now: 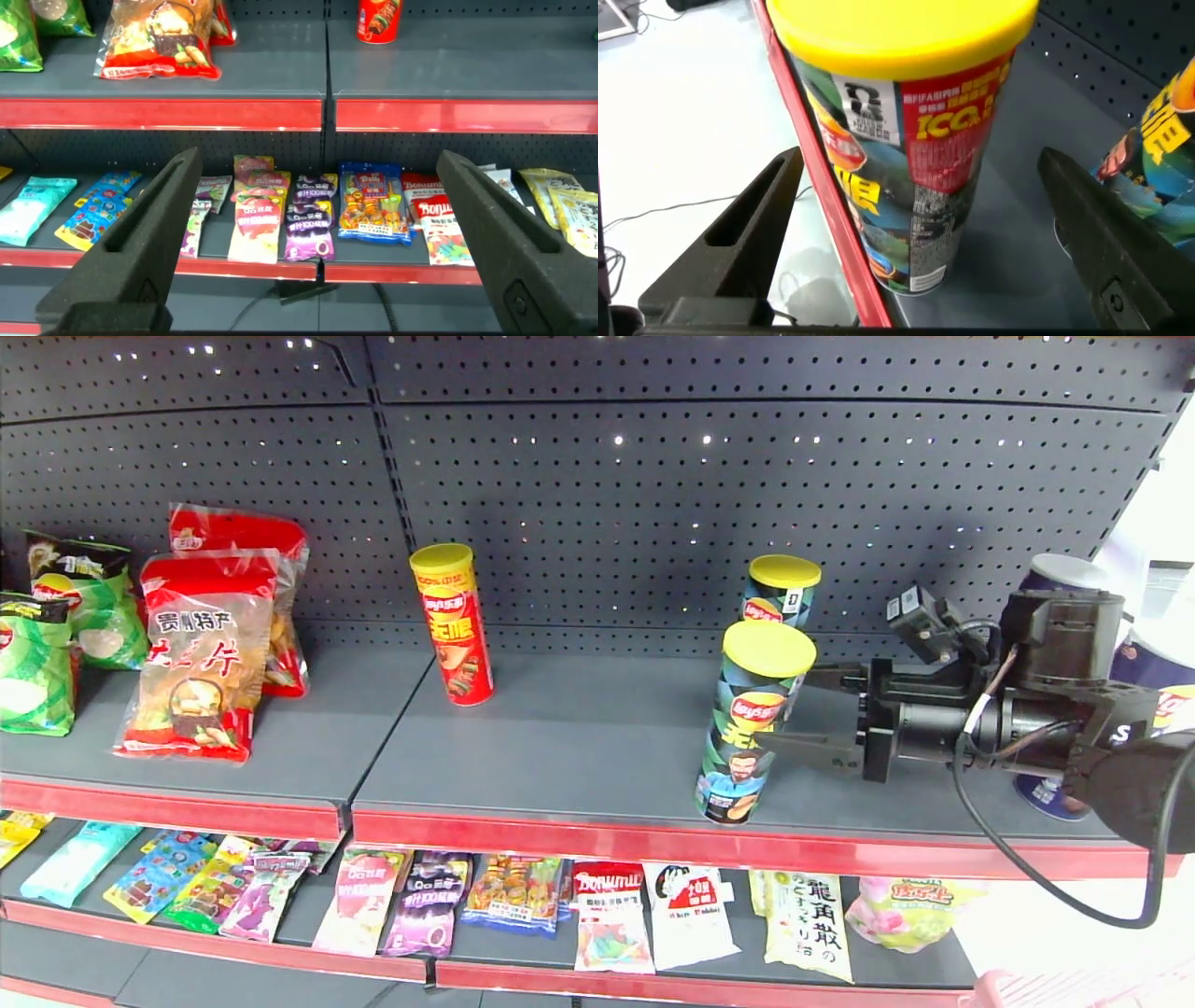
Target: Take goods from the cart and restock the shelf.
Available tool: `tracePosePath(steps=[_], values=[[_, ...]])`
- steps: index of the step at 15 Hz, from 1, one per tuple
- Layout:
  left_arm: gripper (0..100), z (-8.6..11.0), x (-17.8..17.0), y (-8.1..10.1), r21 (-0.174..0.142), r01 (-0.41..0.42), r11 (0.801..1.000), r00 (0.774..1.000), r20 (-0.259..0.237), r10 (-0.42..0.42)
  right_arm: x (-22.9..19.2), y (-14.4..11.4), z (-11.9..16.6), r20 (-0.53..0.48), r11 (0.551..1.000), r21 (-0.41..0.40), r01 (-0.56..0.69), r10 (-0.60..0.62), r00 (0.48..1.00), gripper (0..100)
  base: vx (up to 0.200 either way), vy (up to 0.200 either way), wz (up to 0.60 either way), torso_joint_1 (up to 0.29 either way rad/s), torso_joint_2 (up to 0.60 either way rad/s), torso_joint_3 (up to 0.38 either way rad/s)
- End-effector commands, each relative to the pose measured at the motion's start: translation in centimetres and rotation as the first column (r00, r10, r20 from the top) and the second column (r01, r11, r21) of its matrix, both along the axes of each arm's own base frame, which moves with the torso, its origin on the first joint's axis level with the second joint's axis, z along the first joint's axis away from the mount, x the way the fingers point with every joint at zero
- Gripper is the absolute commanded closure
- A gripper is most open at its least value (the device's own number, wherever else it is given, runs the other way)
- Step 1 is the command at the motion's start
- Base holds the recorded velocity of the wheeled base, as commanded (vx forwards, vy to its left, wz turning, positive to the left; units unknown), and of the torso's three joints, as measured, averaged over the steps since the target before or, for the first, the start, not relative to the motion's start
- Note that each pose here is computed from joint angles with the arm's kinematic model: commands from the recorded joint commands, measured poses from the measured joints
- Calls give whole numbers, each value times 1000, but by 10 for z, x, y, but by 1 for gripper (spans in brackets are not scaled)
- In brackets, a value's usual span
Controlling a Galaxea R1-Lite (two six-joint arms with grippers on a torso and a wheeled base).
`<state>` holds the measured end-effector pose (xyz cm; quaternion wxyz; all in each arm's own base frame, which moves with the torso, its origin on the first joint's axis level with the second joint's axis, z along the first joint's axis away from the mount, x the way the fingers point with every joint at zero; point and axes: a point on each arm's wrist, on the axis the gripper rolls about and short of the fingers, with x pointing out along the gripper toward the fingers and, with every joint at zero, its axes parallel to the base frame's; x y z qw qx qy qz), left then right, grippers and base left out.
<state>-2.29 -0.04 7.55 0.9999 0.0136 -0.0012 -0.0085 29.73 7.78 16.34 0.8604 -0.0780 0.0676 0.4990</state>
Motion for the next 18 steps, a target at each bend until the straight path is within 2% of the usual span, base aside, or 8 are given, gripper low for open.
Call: tracePosePath(steps=[1, 16, 17, 18], values=[[0, 0, 0, 0, 0, 0, 1000, 1000, -1, 0, 2, 4, -3, -7, 1000, -2, -9, 9, 1000, 0, 0, 0, 0, 0, 0, 0], [0, 0, 0, 0, 0, 0, 1000, 1000, -1, 0, 14, 20, -7, -12, 999, -5, -40, 40, 999, 0, 0, 0, 0, 0, 0, 0], [0, 0, 0, 0, 0, 0, 1000, 1000, -1, 0, 15, 20, -9, -17, 999, -6, -40, 40, 999, 100, 0, 0, 0, 0, 0, 0], [0, 0, 0, 0, 0, 0, 1000, 1000, -1, 0, 16, 20, -9, -18, 999, -6, -40, 40, 999, 100, 0, 0, 0, 0, 0, 0]])
